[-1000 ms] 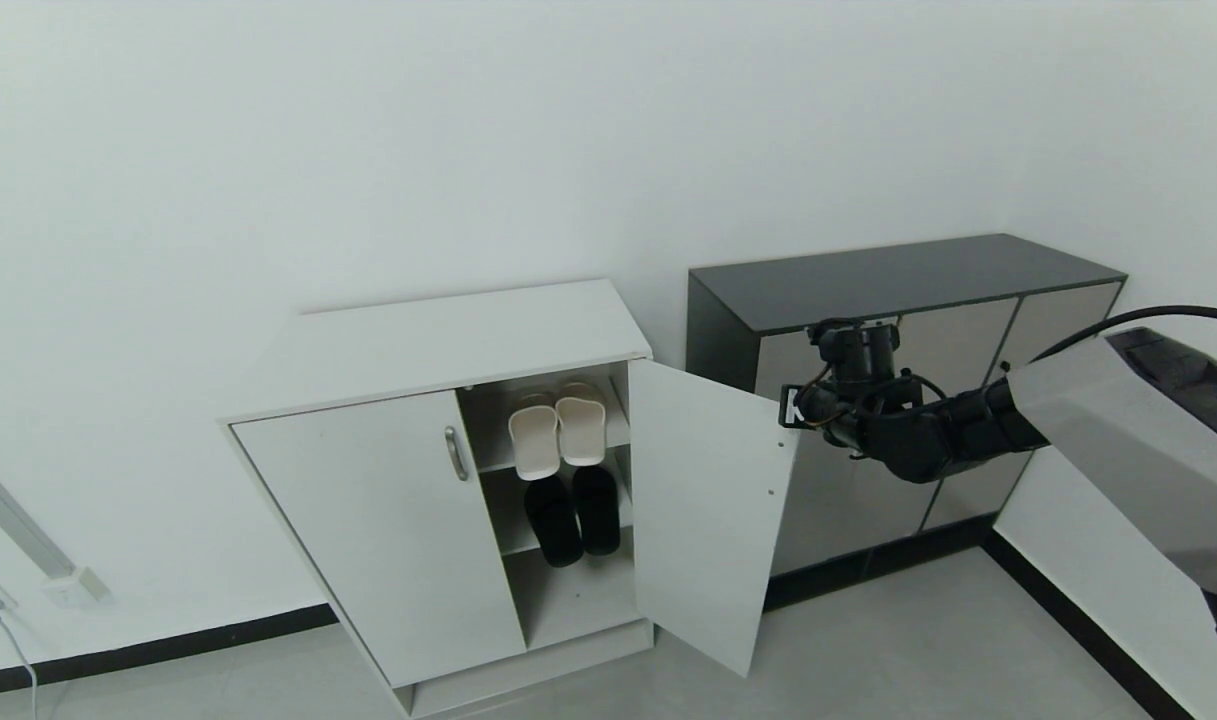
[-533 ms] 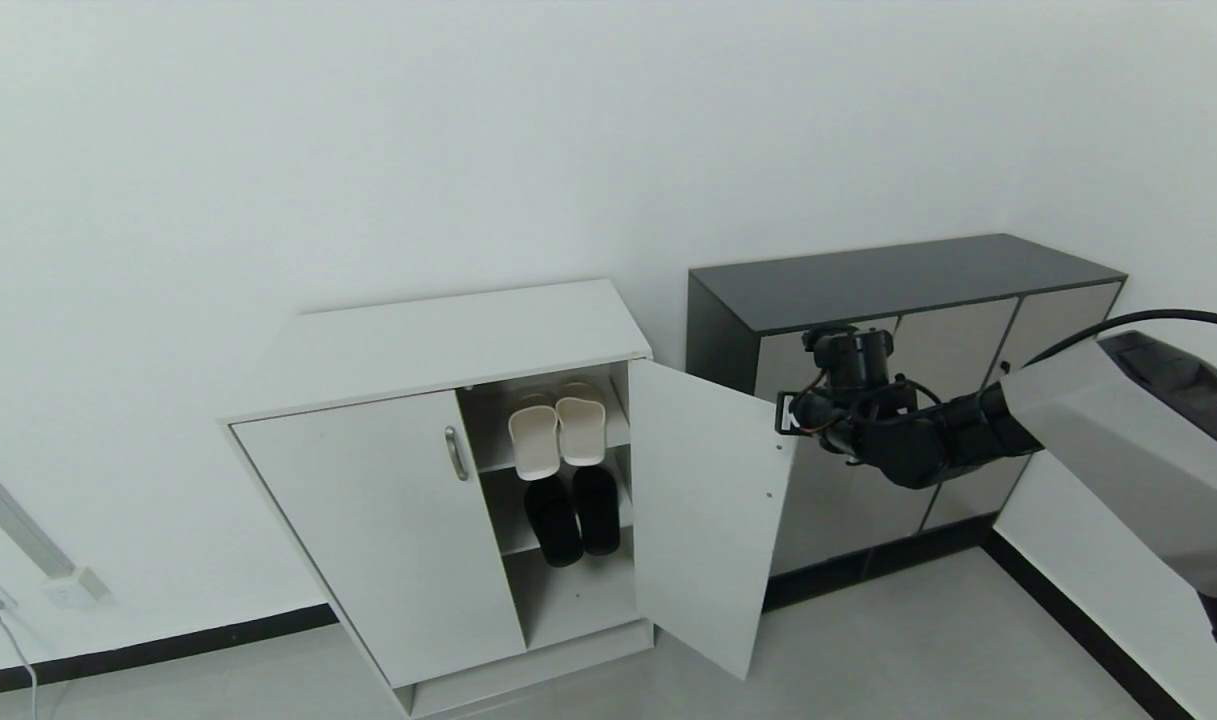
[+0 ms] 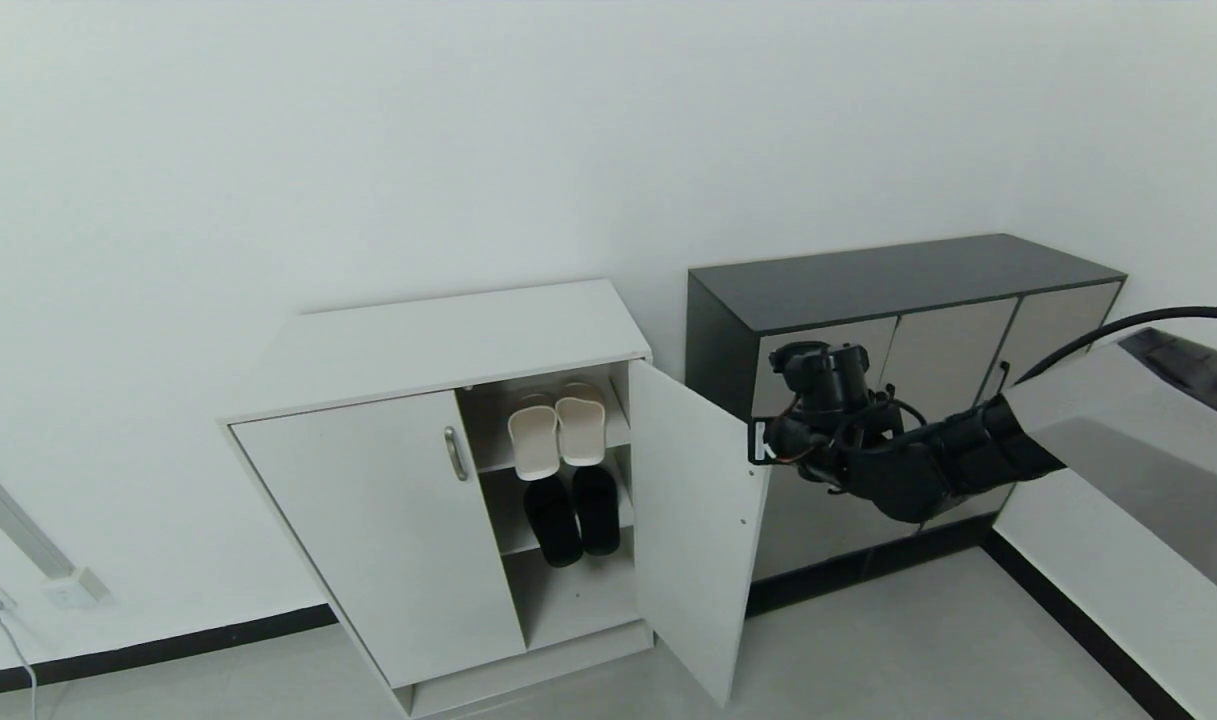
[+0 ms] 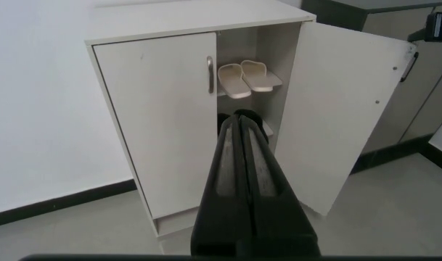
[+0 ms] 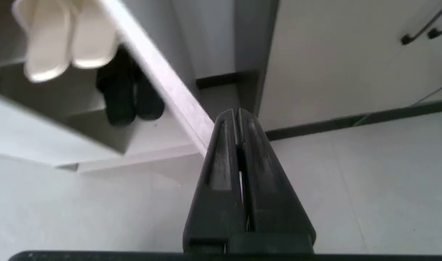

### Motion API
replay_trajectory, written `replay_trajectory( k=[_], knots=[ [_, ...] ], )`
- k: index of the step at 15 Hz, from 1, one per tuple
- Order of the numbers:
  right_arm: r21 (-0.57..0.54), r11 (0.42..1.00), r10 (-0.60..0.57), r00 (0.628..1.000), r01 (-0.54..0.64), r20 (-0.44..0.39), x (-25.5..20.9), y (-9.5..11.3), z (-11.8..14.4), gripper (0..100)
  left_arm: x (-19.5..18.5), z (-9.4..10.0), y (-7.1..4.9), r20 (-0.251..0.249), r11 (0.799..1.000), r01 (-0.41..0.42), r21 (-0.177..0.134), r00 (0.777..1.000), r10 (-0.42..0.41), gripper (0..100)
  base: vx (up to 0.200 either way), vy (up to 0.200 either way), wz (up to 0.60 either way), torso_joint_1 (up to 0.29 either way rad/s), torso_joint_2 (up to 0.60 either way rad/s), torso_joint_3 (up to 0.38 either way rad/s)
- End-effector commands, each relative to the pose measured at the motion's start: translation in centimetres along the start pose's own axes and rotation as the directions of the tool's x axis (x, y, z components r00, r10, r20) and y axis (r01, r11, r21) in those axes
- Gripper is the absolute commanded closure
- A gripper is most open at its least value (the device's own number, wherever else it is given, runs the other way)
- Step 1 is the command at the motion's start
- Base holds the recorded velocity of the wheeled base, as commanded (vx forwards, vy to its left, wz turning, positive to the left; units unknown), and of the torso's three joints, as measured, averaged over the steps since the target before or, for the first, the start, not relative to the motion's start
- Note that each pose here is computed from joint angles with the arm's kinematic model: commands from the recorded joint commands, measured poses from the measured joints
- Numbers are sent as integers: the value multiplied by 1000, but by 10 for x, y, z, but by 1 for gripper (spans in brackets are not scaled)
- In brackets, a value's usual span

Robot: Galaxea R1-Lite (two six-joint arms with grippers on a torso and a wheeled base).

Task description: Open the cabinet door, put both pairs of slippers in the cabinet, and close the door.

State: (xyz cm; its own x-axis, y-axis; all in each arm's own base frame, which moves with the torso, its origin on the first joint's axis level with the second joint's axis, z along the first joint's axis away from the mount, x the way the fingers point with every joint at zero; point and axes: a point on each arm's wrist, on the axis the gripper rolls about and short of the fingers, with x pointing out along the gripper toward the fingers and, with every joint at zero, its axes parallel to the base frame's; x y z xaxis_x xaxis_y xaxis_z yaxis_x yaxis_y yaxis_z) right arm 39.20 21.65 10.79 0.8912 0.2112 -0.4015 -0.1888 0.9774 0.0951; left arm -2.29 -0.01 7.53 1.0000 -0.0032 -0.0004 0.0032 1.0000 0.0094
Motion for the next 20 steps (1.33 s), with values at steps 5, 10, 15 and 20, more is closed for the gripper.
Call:
replay_trajectory(
  k=[5,10,15,20],
  knots=[
    [-69,983,172,985,-170,32,-62,64,-19,100,0,0,0,-1,1000,0,-2,1000,0,100,0,0,0,0,0,0],
    [-120,976,190,980,-181,64,-67,56,-19,100,0,0,0,-1,1000,0,-2,1000,0,100,0,0,0,0,0,0],
    [-153,968,213,975,-200,71,-69,58,-24,100,0,0,0,-1,1000,0,0,1000,0,100,0,0,120,0,0,0],
    [-155,967,216,974,-204,67,-69,59,-25,100,0,0,0,-1,1000,0,0,1000,0,100,0,0,600,1,2,2]
  ],
)
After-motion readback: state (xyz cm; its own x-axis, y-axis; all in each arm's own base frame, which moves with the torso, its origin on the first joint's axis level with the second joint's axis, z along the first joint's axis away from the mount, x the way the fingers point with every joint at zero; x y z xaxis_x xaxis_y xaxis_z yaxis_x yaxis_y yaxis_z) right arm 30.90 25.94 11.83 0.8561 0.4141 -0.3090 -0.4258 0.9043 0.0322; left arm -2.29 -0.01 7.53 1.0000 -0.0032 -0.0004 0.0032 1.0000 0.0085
